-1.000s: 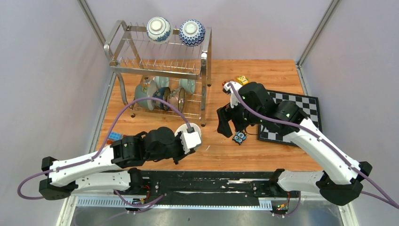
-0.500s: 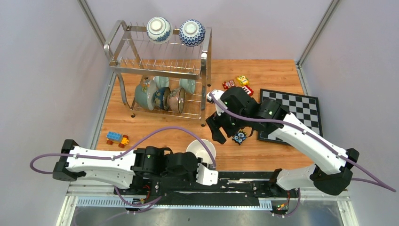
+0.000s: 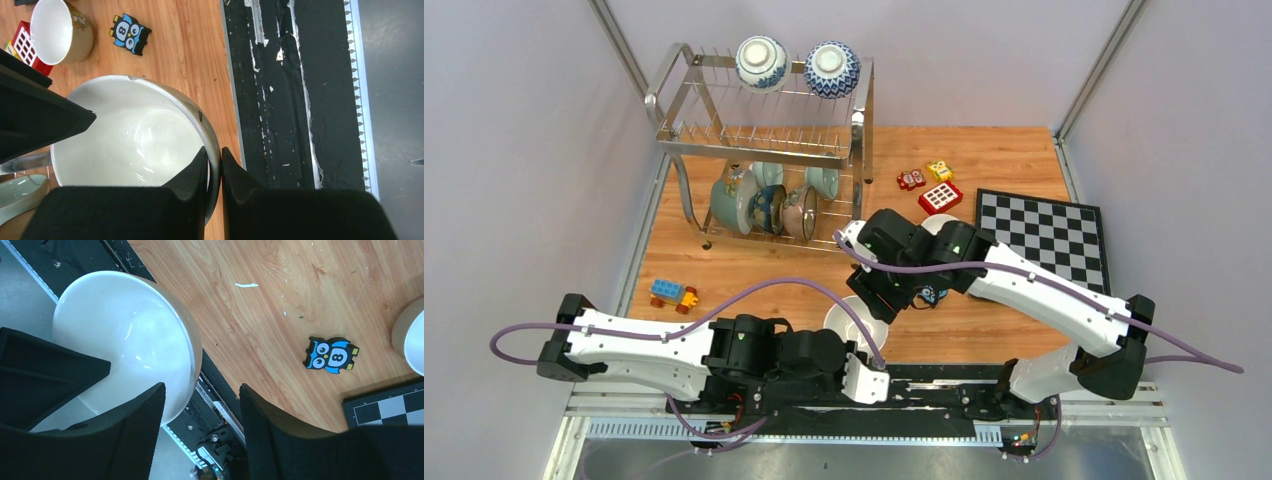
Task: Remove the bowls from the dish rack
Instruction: Place the bowl with the bowl.
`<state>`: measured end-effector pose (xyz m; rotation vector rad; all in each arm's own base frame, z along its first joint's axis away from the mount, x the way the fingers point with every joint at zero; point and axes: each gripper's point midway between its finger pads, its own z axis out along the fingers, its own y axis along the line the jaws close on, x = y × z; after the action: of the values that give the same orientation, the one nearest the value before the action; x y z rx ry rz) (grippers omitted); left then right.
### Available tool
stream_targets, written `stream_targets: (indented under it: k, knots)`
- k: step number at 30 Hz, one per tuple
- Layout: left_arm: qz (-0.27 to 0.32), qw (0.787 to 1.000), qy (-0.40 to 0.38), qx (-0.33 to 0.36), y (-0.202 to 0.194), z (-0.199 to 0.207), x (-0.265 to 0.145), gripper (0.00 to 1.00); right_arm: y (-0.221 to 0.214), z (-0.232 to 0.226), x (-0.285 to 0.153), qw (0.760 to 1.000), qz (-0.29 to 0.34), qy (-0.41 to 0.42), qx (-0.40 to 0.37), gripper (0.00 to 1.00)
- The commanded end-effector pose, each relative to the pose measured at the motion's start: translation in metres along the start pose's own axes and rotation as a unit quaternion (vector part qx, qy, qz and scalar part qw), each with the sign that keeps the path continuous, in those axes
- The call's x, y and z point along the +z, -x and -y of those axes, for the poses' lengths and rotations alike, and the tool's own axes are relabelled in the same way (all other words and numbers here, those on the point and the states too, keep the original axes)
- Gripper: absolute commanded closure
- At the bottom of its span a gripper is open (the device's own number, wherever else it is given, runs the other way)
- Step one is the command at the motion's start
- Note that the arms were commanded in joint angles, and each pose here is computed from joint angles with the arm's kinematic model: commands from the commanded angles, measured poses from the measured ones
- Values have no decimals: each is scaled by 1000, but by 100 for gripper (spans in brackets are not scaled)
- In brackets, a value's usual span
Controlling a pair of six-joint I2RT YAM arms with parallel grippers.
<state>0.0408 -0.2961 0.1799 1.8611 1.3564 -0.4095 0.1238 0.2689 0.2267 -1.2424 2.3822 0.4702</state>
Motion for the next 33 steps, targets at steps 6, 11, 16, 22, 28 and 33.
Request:
stream_targets:
  k: [6, 11, 16, 22, 28, 33]
  knots:
    - [59, 998, 33, -10, 29, -14, -5, 100, -9, -3, 19, 999, -34, -25, -6, 49]
    - [63, 997, 36, -14, 31, -14, -5, 100, -7, -4, 27, 999, -43, -26, -3, 56]
    - [71, 996, 46, -23, 31, -17, -7, 100, -10, -5, 33, 998, -48, -28, 0, 75]
    - [54, 989, 116, -69, 21, -37, -8, 100, -8, 0, 38, 998, -38, -49, 23, 97]
    - [49, 973, 187, -127, 7, -55, -18, 45, 1, 21, 29, 992, 15, -113, 61, 97]
    - [91, 947, 230, -206, 2, -65, -33, 0, 9, 48, 7, 975, 81, -182, 102, 97]
